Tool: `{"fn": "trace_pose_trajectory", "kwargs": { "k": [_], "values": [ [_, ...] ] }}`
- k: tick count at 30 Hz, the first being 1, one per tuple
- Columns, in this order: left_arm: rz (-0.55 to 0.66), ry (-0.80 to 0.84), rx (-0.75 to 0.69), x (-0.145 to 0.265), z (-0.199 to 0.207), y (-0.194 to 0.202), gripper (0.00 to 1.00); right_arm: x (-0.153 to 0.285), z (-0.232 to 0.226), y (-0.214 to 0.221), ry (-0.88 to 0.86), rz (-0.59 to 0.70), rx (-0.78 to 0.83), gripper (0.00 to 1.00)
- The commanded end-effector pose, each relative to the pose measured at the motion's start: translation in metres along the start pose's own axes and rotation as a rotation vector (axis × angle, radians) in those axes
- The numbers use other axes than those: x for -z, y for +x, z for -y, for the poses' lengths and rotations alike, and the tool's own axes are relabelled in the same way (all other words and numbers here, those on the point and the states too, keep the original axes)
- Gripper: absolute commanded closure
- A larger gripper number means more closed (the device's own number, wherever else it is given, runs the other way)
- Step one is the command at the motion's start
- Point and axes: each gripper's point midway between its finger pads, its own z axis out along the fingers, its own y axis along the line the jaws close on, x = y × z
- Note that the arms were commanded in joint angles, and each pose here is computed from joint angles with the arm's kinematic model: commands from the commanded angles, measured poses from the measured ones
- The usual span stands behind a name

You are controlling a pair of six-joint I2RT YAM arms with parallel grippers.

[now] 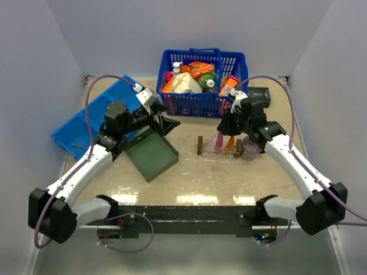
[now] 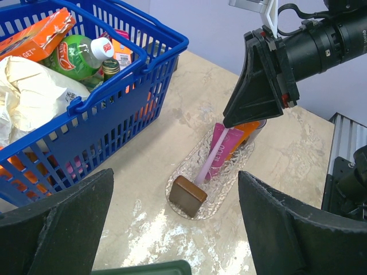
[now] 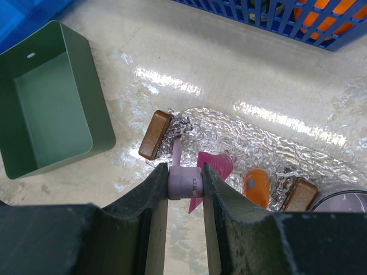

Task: Prepare toiletry sets of a toothbrush and toothpaste on the tray

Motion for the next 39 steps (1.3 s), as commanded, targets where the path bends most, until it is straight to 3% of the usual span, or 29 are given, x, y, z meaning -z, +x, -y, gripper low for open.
{"fn": "trace_pose_trajectory", "kwargs": {
  "k": [1,22,31,39],
  "values": [
    [0.037,-0.009,-0.039,0.002,-0.002,-0.012,0.07,-0.003,-0.001,-0.011,0.007,0.059,-0.013,0.87],
    [0.038,-0.011,-0.044,0.003,-0.001,-0.013,0.07,-0.013,0.002,-0.001,0.035,0.03,-0.004,0.83],
    [0.038,-0.011,-0.046,0.003,-0.002,-0.013,0.07,-0.011,0.004,-0.002,0.053,0.032,-0.003,0.63],
    [0.039,-0.012,-0.046,0.003,-0.002,-0.013,0.07,-0.011,0.004,-0.002,0.055,0.034,-0.002,0.53]
  ]
}}
